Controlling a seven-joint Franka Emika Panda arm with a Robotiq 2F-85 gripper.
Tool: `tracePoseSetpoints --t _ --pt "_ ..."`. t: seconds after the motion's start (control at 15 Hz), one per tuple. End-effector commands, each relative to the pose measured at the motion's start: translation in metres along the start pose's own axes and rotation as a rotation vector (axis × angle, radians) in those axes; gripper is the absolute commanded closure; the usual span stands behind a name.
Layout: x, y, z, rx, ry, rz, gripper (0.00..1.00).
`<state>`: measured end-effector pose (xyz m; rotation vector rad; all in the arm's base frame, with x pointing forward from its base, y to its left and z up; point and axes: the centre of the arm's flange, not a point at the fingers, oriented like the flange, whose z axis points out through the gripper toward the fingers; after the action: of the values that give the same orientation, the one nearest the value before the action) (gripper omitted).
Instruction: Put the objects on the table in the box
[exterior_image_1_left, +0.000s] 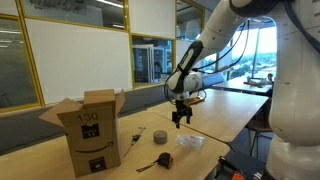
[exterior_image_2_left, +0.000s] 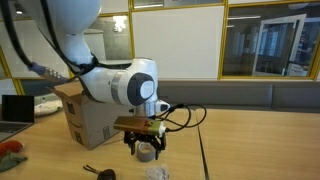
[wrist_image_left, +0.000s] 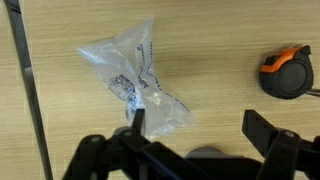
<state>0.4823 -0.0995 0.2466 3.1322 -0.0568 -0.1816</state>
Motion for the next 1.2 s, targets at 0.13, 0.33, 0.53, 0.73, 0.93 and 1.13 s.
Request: tracePoseSetpoints --t 0.13,0.33,0.53,0.73,0.93,1.13 --pt "0.012 0.032 0.028 0.030 -0.022 -0.098 0.00" --pt "0.016 0.048 0.046 0.055 -0.046 -0.121 0.00" --pt "0.023 0.062 0.063 0.092 -0.060 -0.132 0.00" --pt "0.031 0.071 0.081 0.125 -0.080 -0.142 0.00" --pt "0.037 0.075 0.095 0.146 -0.096 -0.151 0.00" --pt "0.041 0.078 0.104 0.158 -0.101 -0.151 0.00"
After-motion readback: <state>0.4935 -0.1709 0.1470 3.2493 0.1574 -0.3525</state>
